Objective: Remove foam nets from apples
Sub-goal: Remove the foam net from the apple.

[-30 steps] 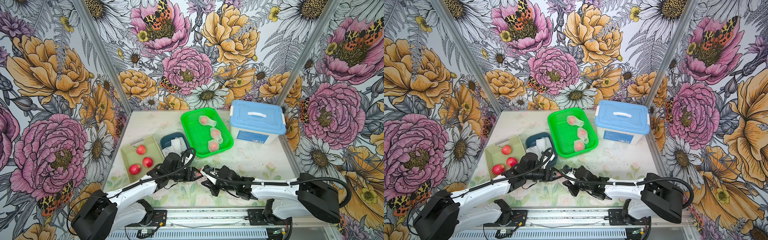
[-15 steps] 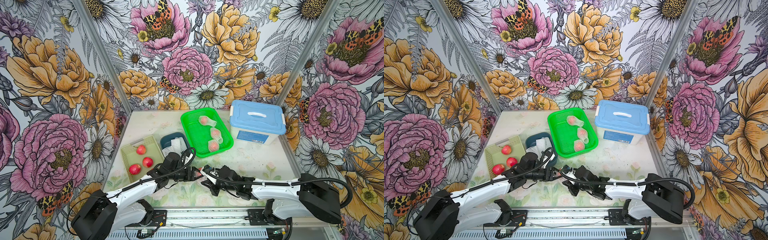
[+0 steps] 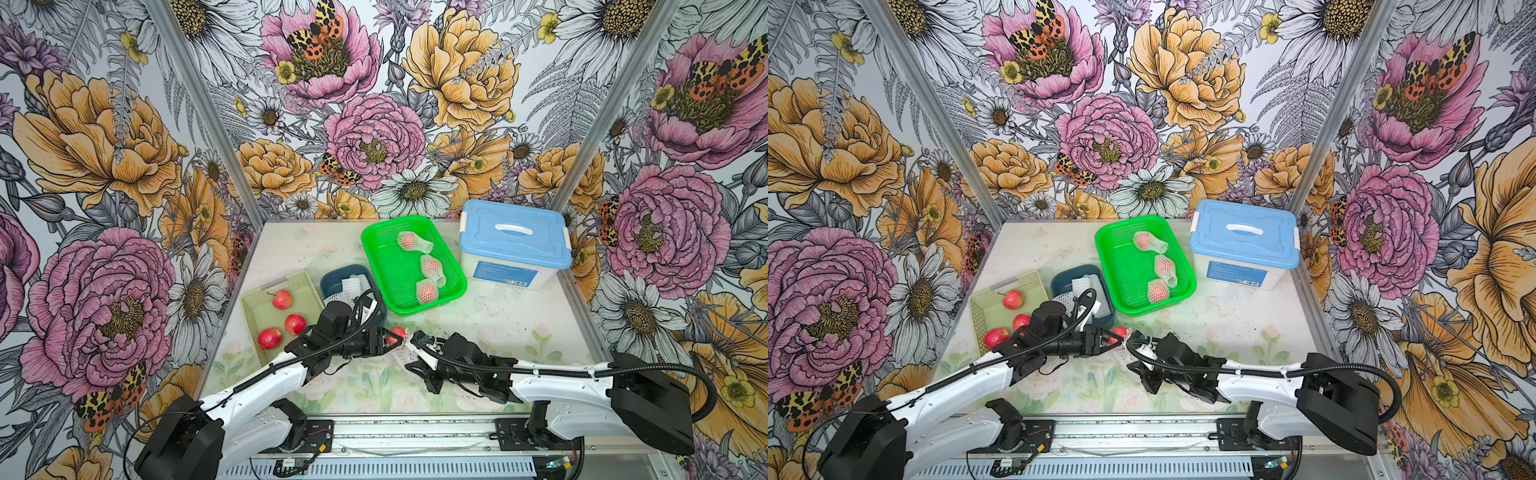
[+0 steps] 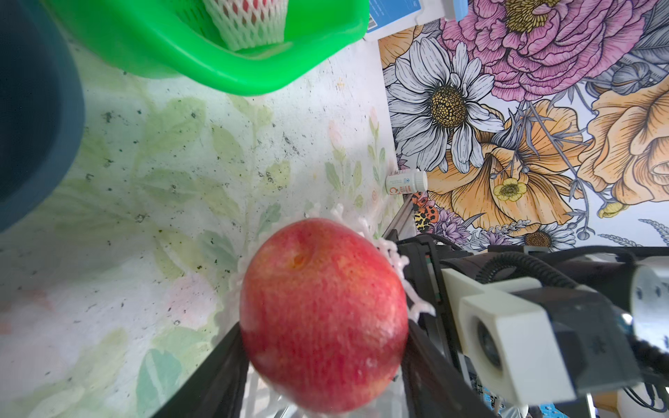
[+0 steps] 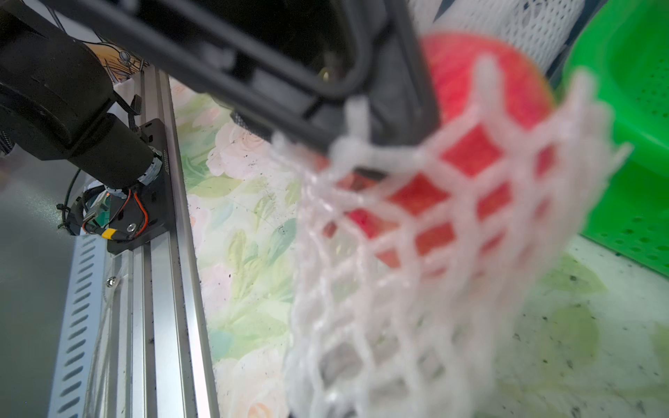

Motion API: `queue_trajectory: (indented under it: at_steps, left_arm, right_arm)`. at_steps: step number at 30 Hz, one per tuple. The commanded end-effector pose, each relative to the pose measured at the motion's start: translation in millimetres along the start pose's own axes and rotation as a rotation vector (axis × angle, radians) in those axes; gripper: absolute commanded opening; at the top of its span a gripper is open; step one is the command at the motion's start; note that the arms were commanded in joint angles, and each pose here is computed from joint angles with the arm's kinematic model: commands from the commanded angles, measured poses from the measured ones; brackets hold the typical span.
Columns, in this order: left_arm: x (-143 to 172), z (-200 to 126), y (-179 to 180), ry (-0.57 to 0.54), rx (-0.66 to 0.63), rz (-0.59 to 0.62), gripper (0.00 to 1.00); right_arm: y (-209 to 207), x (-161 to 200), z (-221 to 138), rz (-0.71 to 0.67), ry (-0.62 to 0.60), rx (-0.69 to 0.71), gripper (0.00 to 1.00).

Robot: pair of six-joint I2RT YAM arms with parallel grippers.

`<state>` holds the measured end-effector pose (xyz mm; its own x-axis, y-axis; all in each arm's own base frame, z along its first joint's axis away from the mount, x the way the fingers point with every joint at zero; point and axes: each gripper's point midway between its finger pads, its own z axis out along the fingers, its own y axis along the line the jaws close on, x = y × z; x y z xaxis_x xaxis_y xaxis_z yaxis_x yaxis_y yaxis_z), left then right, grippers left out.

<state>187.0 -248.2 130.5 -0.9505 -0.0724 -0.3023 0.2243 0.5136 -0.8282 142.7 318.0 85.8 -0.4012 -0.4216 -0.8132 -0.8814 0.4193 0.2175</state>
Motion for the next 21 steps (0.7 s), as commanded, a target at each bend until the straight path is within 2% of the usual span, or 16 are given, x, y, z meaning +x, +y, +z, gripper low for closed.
queue_trajectory:
  at_steps: [1, 11, 21]
  left_arm:
    - [-7, -6, 0, -0.04, -0.009, 0.017, 0.65]
    - [-11, -16, 5, -0.081, -0.047, 0.009, 0.66]
    - [-31, -46, 12, -0.2, -0.107, -0.002, 0.66]
  right_arm:
    - [2, -8, -2, -0.003, -0.036, -0.003, 0.05]
    - [-2, -7, -3, 0.003, -0.04, 0.018, 0.05]
    - [-9, -4, -4, 0.016, -0.041, 0.04, 0.05]
